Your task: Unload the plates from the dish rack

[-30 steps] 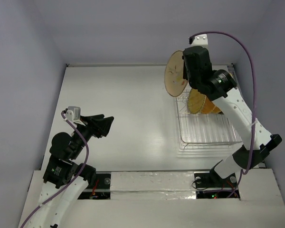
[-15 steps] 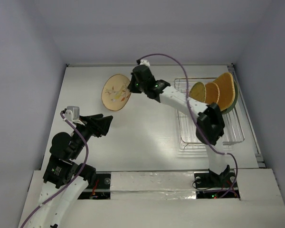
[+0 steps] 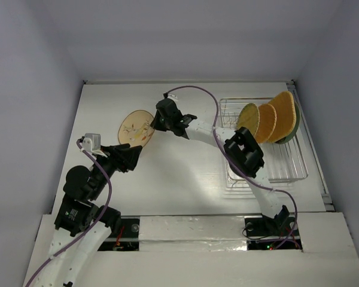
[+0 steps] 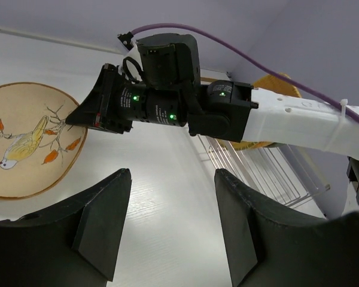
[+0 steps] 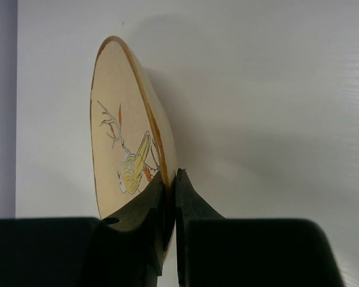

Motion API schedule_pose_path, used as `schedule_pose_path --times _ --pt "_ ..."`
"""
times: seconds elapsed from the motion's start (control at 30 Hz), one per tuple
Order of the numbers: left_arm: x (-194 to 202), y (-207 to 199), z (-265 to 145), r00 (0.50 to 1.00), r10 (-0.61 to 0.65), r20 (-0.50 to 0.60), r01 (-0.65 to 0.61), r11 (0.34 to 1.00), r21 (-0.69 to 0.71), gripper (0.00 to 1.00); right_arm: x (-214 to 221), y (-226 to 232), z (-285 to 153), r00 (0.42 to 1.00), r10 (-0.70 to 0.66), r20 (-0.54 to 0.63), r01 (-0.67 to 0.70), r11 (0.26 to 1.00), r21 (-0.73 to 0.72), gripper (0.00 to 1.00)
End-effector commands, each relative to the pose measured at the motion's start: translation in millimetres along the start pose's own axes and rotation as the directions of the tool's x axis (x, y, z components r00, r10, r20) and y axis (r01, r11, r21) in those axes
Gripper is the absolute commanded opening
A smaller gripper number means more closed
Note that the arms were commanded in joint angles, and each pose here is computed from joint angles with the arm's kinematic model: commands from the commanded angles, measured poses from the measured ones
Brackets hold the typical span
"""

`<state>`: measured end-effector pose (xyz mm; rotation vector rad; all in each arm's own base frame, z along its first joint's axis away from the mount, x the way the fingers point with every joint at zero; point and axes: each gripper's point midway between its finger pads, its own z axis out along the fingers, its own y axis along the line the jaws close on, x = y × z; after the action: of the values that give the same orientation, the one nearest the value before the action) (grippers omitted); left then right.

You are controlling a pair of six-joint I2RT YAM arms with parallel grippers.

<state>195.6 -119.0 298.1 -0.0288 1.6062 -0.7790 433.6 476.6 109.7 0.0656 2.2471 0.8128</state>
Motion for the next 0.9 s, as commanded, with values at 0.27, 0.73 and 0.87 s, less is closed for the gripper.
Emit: schedule_pose_path --times 0.27,0.73,0.87 --pt "-5 0 5 1.000 -0.002 0.017 0.002 1.000 -0.001 0.54 -25 13 -19 0.991 0.082 0.104 -0.073 0.993 -0.088 0.56" --pt "-7 1 4 1.000 -0.003 0.026 0.003 1.000 -0.010 0.54 -110 7 -152 0.946 -0.166 0.279 0.149 0.985 0.082 0.67" --pt "-8 0 2 1.000 -0.002 0.030 0.003 1.000 -0.007 0.53 -149 -62 -227 0.908 -0.227 0.351 0.140 0.956 0.257 0.00"
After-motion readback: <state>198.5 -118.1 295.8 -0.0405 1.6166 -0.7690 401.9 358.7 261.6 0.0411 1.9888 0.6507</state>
